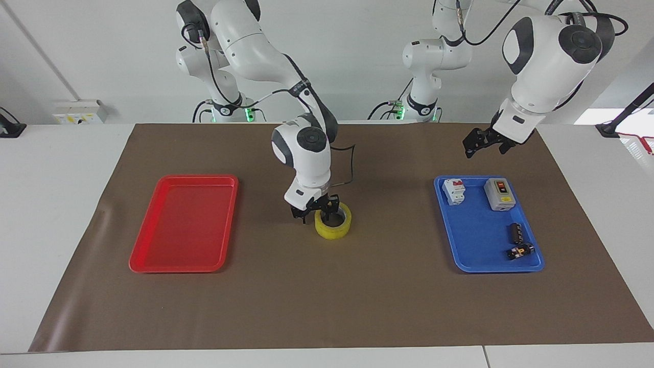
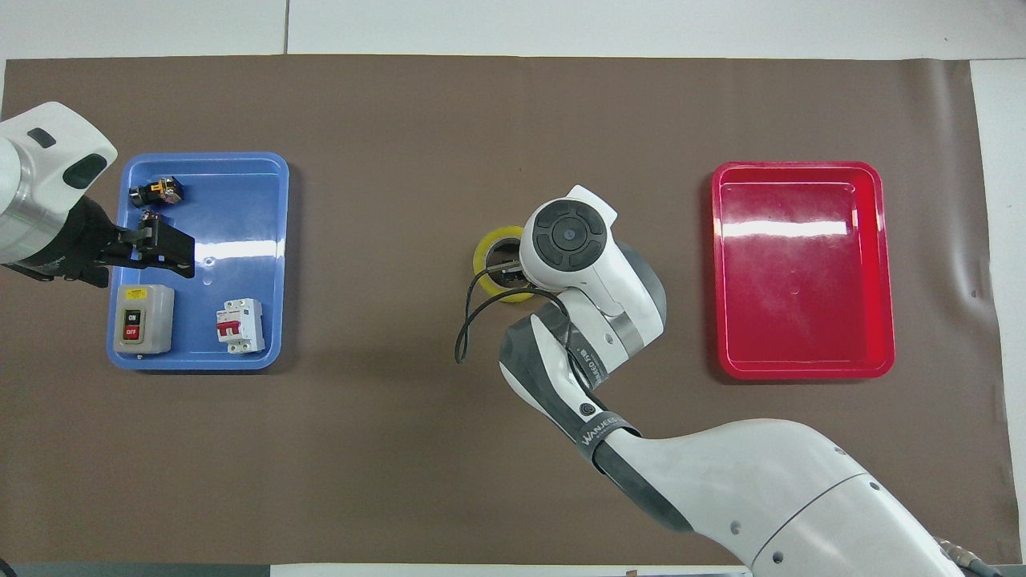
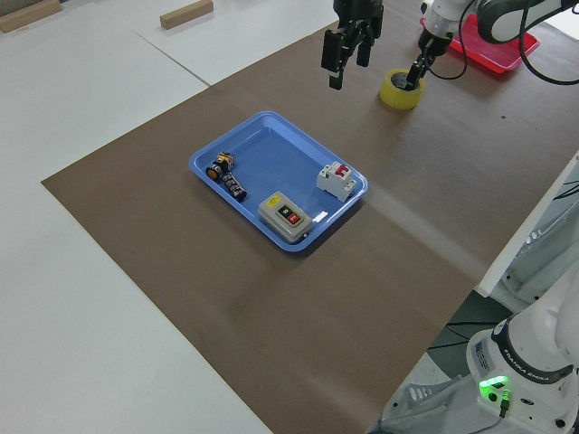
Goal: Place and move tape with both arms
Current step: 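Grasp the tape roll and carry it to the red tray with the right gripper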
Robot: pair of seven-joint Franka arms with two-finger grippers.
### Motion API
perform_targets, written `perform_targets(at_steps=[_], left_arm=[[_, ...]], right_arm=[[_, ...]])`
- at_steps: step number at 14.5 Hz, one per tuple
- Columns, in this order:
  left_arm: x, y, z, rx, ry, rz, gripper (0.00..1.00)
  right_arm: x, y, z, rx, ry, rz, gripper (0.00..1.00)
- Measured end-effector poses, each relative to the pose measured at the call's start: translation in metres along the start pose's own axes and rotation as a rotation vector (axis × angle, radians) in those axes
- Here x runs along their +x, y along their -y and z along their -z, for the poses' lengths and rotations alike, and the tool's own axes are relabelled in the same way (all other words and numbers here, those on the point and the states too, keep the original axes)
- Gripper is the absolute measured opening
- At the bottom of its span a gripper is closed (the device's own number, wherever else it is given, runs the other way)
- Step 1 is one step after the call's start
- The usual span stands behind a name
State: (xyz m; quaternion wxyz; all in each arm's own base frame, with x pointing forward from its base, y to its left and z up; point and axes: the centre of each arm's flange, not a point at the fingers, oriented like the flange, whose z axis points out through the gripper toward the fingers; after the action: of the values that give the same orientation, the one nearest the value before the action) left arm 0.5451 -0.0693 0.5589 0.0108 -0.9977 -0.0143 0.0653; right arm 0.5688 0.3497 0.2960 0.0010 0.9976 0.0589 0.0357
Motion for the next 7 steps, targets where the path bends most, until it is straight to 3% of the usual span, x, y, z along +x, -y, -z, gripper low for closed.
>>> perform_targets(at_steps=[2,3,5,7], left_arm=[[-0.0011,0.0006,0.0023,-0.001,-0.005,0.001,1.0],[-0.0019,0.0008,0.0038,-0.001,-0.008,0.001,1.0],[-0.004,0.001,0.0075,-0.001,-0.016,0.001,1.0],[-0.0059,0.0014,0.0109,-0.003,-0.023,0.002,1.0]], right_arm=[[-0.0003,0.0009,-0.0015,0.001,-0.008,0.005,0.39],[-0.001,0.0008,-0.0038,0.001,-0.015,0.008,0.39],[-0.0008,-0.0001,-0.0045,-0.002,-0.016,0.008,0.22],[0.0035,-0.0039,0.0038,-0.028,0.018,0.003,0.22]])
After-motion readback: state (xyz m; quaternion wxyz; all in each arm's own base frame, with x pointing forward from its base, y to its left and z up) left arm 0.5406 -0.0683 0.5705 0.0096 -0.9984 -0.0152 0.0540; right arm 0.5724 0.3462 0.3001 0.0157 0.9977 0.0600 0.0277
